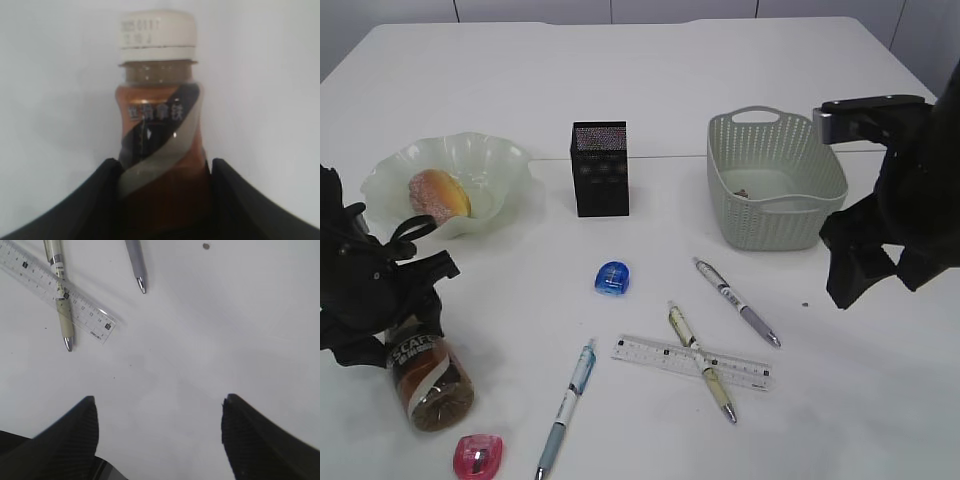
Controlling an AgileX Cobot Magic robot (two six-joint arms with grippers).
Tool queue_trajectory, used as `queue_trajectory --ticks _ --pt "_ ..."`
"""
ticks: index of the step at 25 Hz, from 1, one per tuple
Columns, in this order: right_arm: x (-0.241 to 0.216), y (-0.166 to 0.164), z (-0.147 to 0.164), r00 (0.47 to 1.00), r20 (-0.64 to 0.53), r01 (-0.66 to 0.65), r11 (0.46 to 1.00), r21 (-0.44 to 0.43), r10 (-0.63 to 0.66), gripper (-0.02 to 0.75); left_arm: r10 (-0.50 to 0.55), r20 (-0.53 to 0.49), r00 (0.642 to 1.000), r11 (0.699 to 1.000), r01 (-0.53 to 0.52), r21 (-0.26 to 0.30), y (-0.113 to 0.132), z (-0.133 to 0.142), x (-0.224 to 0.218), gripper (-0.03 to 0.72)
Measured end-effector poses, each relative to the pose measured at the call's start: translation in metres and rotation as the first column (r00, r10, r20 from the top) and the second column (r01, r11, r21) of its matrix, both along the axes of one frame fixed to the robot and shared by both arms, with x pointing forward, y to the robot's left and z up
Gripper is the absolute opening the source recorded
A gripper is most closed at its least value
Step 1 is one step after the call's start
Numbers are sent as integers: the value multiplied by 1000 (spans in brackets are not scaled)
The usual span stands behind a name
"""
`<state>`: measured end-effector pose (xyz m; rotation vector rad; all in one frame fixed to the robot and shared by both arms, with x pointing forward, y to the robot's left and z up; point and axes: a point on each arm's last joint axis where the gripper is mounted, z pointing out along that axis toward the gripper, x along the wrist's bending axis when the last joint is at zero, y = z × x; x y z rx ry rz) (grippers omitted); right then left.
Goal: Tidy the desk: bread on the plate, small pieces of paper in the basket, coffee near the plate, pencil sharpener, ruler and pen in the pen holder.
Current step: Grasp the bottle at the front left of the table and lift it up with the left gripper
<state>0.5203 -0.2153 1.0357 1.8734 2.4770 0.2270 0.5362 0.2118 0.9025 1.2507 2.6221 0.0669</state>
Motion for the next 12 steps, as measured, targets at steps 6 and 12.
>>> queue_trajectory --ticks 6,12 --pt "0 0 0 1000 2 -1 1000 -2 1 561 -11 12 1000 1000 11 7 0 0 1 375" --pt "1 -1 0 1000 7 -5 1000 -12 5 561 -46 32 998 998 45 33 2 1 3 373"
